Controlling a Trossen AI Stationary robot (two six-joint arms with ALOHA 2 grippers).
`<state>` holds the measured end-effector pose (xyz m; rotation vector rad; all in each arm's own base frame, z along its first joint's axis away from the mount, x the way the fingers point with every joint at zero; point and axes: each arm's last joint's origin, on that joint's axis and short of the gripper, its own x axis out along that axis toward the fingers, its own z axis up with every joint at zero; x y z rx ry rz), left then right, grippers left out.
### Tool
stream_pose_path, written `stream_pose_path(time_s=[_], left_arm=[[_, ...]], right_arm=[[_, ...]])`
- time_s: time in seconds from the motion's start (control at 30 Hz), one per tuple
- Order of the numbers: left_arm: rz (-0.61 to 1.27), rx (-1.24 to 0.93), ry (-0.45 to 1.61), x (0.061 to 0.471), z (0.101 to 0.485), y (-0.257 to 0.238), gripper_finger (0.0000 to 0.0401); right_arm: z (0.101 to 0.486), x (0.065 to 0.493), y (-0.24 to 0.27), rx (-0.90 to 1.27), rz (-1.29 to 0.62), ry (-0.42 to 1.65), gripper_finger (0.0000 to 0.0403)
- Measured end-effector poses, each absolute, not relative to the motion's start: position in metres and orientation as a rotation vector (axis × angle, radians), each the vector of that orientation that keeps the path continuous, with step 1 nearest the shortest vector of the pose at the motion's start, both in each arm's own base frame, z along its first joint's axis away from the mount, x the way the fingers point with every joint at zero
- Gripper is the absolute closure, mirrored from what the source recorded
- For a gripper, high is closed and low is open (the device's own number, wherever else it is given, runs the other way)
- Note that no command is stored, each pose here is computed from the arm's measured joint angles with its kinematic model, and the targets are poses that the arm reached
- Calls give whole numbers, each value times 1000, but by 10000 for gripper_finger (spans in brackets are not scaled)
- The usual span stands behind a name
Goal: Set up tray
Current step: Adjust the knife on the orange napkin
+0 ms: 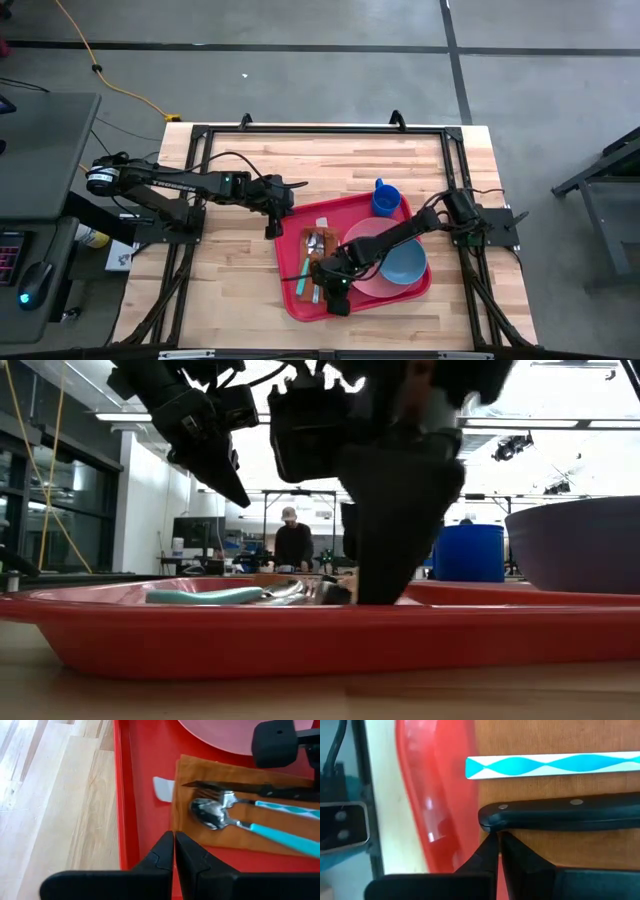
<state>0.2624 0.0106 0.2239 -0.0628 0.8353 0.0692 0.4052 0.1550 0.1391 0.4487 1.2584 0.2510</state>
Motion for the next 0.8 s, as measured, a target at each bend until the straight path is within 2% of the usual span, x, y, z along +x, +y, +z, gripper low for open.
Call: stream_pose_path(time_s=[0.47, 0.8], left_arm=[[71, -65, 835, 262, 224, 11, 357], [72, -65, 830, 263, 224, 11, 357]], right_arm=[[138, 393, 169, 432, 313, 1349, 403], [164, 402, 162, 399, 315, 1271, 403]])
